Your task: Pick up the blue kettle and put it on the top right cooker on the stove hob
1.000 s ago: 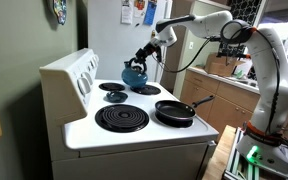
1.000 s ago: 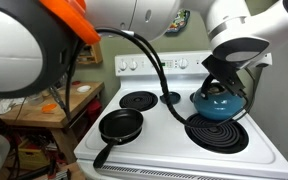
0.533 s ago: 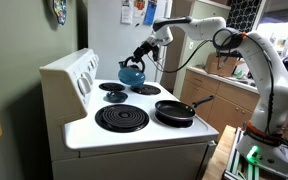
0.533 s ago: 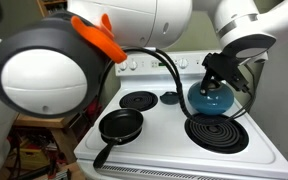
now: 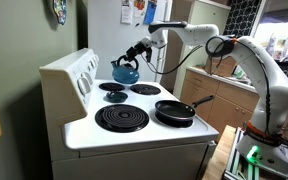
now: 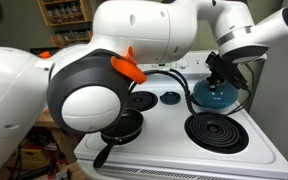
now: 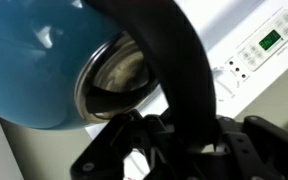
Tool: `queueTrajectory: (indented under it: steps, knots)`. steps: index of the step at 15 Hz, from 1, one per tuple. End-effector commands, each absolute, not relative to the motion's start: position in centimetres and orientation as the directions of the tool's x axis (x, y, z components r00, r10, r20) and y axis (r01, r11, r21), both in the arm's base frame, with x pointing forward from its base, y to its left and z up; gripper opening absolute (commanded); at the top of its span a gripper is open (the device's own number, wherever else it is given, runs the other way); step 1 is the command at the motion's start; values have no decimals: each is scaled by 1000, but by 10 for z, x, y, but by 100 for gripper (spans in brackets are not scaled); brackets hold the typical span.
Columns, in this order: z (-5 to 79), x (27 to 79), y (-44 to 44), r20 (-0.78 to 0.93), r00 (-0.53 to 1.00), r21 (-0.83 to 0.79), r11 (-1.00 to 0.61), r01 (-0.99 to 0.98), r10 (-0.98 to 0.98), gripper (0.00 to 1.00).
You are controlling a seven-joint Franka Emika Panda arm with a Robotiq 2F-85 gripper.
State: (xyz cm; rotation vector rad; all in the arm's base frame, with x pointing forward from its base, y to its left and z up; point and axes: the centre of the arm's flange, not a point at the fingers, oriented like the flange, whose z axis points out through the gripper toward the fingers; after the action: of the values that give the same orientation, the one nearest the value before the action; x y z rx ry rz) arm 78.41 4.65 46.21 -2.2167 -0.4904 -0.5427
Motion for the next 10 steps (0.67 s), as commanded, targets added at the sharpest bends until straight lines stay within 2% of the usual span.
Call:
queueTrajectory:
  steps: [1,2,8,9,10]
  knots:
    - [461,788,50,538,830,-608,-614,504,148,2]
    - [456,789,52,537,831,-609,-615,502,147,10]
    - [440,790,51,517,842,-615,-619,489,152,10]
    - [440,792,53,530,835,-616,-610,498,147,2]
    - [439,793,55,534,834,-620,-604,500,142,2]
